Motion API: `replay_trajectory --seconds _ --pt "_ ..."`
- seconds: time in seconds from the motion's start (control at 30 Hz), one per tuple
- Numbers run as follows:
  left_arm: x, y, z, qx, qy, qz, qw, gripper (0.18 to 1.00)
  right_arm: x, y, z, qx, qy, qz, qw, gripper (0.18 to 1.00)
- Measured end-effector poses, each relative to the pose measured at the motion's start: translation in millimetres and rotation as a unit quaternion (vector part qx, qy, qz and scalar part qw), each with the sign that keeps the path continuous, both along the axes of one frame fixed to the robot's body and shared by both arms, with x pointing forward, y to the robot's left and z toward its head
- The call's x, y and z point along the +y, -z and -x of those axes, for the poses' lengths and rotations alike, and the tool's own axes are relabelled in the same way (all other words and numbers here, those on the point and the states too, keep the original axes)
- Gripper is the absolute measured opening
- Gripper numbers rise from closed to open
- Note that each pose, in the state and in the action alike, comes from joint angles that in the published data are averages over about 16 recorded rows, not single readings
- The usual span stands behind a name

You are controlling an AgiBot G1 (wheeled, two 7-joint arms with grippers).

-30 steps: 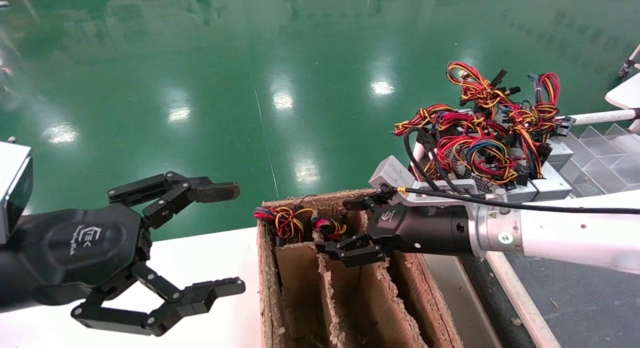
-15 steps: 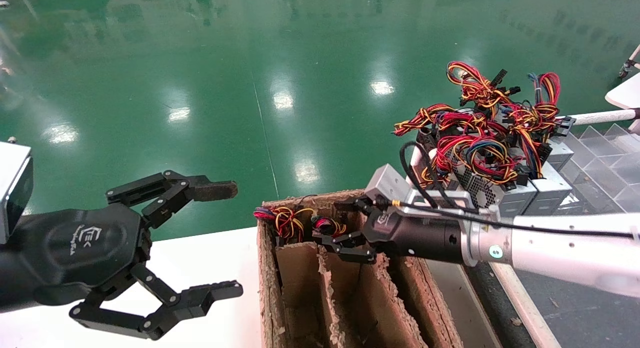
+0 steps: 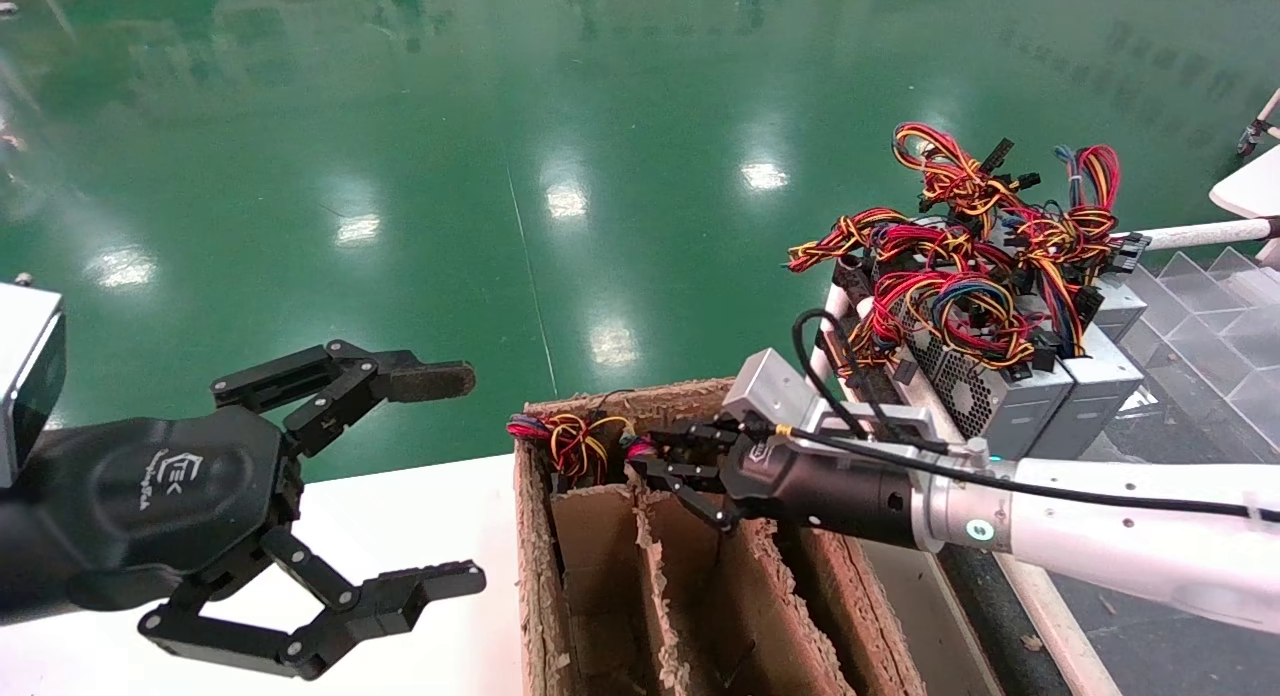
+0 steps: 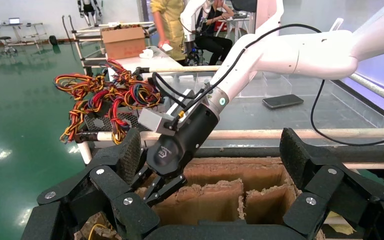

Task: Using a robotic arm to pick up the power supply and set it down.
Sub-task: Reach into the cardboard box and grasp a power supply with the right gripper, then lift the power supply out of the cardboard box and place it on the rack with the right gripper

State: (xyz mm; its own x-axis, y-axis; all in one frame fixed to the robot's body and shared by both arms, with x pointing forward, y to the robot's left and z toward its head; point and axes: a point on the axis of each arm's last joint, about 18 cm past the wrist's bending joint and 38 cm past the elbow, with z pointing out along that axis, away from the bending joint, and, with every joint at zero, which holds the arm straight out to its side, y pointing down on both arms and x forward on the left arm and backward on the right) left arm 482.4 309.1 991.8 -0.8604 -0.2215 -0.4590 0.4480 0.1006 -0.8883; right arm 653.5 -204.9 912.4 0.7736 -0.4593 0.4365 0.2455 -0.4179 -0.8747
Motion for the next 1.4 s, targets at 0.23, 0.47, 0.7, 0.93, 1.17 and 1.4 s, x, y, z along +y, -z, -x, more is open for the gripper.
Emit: replay_trajectory --seconds 0.23,0.47,0.7,0.93,1.17,1.4 --pt "0.0 0.0 0.0 0.000 0.000 0.000 1.0000 1.001 4.1 2.6 -5.1 0.001 0.002 0.002 1.000 0.326" --pt "0.0 0.0 0.0 0.000 0.000 0.000 1.0000 1.001 5.7 2.9 -8.0 0.002 0.002 -0.003 1.000 0.262" --pt "0.0 0.0 0.0 0.000 0.000 0.000 1.0000 1.001 2.3 -1.4 -6.6 -0.004 0.001 -0.016 1.000 0.244" --pt "0.0 0.0 0.0 0.000 0.000 0.000 1.0000 1.001 -8.0 -16.5 1.4 -0.017 -0.004 -0.043 0.999 0.240" --pt "0.0 0.0 0.0 0.000 0.000 0.000 1.0000 1.001 -23.6 -43.5 15.3 -0.035 -0.013 -0.078 0.996 0.236" --pt "0.0 0.0 0.0 0.000 0.000 0.000 1.0000 1.001 -44.3 -79.2 31.0 -0.056 -0.018 -0.120 0.991 0.232"
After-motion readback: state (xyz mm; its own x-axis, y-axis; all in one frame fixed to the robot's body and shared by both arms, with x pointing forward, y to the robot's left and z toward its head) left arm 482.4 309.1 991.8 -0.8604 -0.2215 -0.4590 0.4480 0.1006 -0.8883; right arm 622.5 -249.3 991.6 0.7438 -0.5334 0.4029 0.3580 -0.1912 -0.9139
